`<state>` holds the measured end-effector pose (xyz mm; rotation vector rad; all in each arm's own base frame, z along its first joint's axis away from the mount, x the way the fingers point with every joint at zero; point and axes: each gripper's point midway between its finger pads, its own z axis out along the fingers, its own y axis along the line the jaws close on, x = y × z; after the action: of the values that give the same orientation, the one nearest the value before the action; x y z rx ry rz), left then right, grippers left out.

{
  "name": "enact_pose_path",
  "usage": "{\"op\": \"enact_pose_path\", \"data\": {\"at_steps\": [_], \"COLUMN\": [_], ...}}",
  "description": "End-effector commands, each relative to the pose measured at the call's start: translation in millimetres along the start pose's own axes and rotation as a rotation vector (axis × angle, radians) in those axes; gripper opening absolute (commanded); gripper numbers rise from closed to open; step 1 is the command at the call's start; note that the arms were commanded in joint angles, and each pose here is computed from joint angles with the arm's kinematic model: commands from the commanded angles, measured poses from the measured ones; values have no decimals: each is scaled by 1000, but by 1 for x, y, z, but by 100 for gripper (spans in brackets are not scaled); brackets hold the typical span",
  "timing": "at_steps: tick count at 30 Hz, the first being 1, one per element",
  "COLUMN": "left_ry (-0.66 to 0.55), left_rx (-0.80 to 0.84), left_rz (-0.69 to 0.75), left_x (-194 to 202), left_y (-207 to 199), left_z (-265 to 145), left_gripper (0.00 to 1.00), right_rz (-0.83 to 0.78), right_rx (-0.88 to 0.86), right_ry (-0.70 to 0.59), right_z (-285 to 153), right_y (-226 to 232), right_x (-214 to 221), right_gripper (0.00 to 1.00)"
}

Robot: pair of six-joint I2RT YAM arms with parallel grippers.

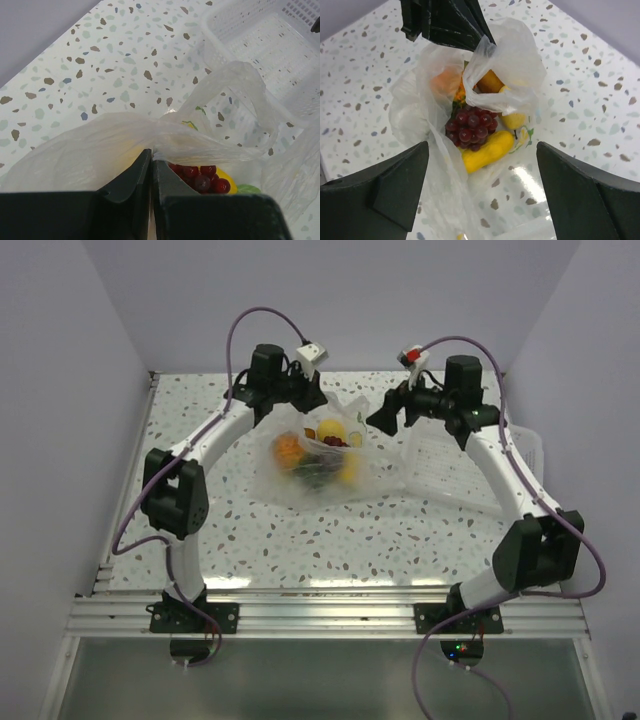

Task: Place the fake fruits into the plastic bag and tie a complex knot
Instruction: Adjust the plastic bag at the center of the board.

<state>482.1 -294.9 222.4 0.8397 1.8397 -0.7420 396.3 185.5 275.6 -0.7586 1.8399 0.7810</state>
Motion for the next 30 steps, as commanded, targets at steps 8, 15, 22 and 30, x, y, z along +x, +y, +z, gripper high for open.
{"op": "enact_pose_path", "data": {"at_steps": [8, 15, 22, 30], "left_ry": [-28, -16, -19, -98], "left_rx": [77, 87, 105, 90], "left_rz": [43, 47, 52, 141], "left_x": [-17, -13, -14, -46], "left_y": [-9, -10, -12, -17], "left_z": [-4, -3, -5, -31], "left_gripper": [12, 12, 12, 50], "right_rz": [-589, -652, -668, -624], "right_rx": [-19, -13, -11, -47], "right_ry": [44, 36, 70, 48], "right_z": [39, 56, 63, 54], "right_y": [-21, -38, -47, -31], "right_x": [-15, -21, -17, -30], "right_gripper": [93, 74, 38, 0]}}
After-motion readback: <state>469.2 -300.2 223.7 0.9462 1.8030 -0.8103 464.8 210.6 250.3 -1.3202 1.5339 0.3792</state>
